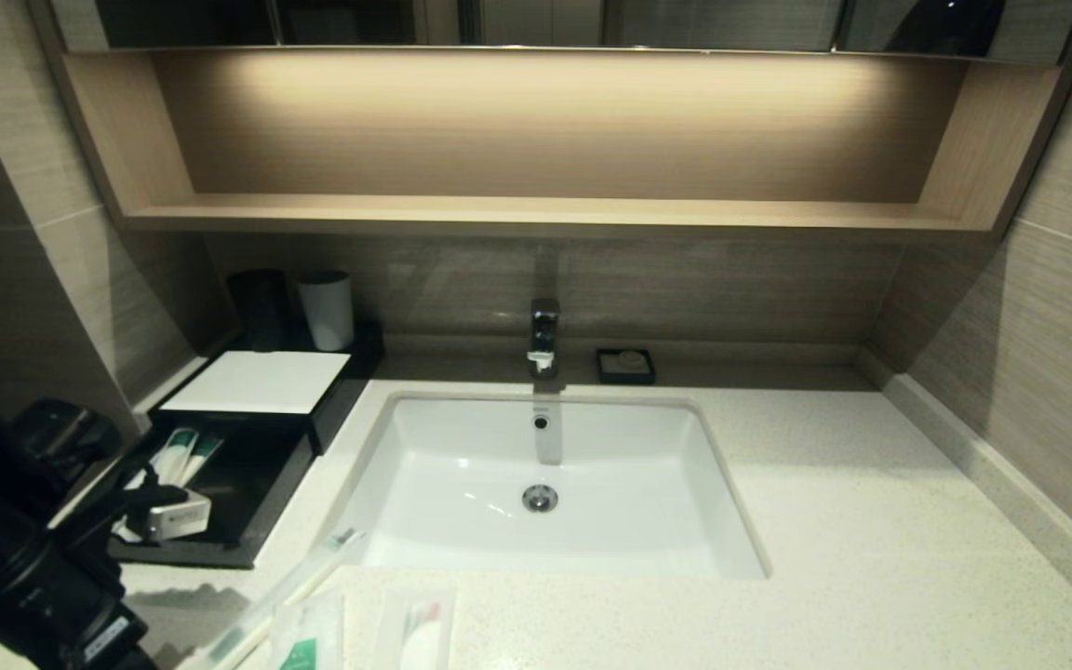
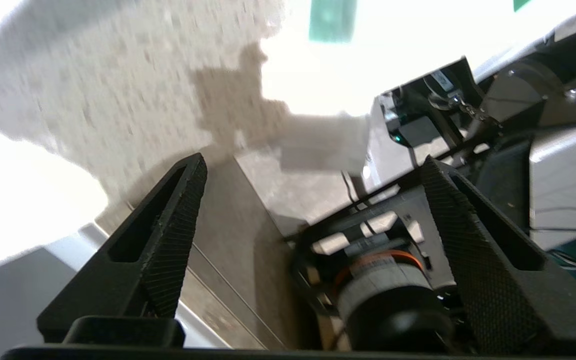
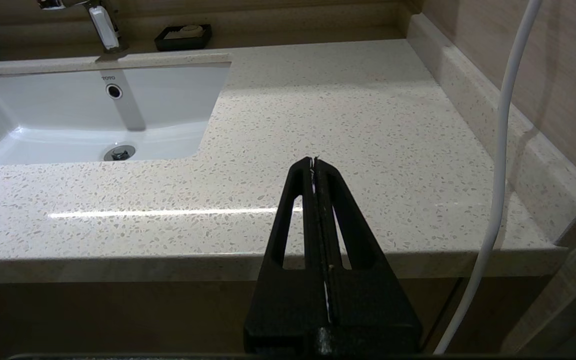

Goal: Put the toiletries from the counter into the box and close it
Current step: Pick up the bathroom toiletry

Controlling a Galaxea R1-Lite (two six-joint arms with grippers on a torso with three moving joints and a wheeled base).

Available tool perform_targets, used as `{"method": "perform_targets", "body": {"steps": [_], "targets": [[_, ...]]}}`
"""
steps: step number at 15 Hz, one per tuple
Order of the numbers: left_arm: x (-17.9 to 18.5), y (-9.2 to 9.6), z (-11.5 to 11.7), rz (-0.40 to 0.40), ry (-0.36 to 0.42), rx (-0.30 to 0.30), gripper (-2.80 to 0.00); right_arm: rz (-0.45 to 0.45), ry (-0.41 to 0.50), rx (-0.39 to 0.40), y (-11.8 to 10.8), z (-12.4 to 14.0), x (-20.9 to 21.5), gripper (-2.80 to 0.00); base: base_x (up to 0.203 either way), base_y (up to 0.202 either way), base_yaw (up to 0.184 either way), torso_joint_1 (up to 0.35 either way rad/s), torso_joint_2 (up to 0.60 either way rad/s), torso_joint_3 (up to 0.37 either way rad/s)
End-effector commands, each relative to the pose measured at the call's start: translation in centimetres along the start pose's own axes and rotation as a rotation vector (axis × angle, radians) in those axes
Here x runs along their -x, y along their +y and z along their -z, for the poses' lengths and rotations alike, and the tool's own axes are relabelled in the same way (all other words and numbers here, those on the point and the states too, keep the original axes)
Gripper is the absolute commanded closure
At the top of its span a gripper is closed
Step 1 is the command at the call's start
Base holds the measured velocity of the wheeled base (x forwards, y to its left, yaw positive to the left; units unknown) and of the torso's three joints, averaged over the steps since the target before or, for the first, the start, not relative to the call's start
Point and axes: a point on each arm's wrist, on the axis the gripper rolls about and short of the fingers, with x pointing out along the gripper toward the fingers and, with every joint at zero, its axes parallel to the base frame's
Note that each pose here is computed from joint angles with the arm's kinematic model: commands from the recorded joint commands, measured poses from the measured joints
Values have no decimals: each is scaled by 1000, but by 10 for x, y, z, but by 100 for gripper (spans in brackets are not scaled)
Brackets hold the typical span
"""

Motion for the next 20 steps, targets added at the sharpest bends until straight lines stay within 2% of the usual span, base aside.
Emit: {"method": "perform_targets", "body": {"steps": [1, 5, 9, 13, 20], "targets": [[-9, 3, -3, 22, 26, -25, -280, 0, -1, 0, 0, 0, 0, 0, 0, 0, 0, 0, 0, 0], [-19, 5, -18, -11, -11, -102, -280, 0, -1, 0, 0, 0, 0, 0, 0, 0, 0, 0, 0, 0], [-30, -6, -26, 24, 30, -157, -280, -1, 1, 0, 0, 0, 0, 0, 0, 0, 0, 0, 0, 0], [-36, -10, -23, 41, 61, -167, -280, -1, -1, 0, 0, 0, 0, 0, 0, 0, 0, 0, 0, 0], [-41, -7, -22, 50, 71, -148, -280, -1, 1, 0, 0, 0, 0, 0, 0, 0, 0, 0, 0, 0]]}}
